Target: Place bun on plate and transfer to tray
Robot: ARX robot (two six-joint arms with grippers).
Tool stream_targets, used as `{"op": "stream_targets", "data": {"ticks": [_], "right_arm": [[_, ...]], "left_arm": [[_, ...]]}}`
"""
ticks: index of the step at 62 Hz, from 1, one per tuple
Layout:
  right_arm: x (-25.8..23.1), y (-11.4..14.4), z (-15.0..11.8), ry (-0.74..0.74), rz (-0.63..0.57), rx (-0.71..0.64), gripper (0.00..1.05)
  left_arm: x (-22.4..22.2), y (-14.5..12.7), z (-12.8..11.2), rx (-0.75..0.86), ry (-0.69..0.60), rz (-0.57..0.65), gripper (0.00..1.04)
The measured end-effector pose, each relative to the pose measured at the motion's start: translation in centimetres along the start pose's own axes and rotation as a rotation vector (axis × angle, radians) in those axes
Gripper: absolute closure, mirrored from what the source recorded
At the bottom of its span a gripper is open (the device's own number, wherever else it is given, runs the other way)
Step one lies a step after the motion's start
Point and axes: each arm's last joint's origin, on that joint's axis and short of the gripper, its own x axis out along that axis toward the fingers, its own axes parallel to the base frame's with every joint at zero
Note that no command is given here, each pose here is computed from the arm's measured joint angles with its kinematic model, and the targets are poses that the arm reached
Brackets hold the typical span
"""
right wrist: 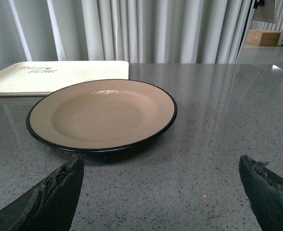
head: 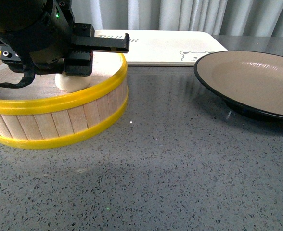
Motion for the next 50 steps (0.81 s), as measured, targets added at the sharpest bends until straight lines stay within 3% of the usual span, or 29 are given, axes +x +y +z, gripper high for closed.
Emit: {"op": "stream_targets", "data": {"ticks": [5, 25, 36, 50], "right_arm": [[0.0, 0.0, 0.0, 0.000, 0.000, 0.000, 0.09], [0.0, 0.0, 0.0, 0.000, 0.000, 0.000, 0.09], [0.0, 0.0, 0.0, 0.000, 0.000, 0.000, 0.09], [0.0, 0.0, 0.0, 0.000, 0.000, 0.000, 0.09]], "left_arm": [[0.0, 0.0, 0.0, 0.007, -0.002, 0.005, 1.01], [-0.9, 0.9, 0.9, 0.012, -0.029, 0.016, 1.01], [-2.5, 1.4, 3.0, -0.008, -0.085, 0.009, 1.01], [-5.9, -1.6, 5.9, 0.013, -0.193, -0.090, 1.01]]}}
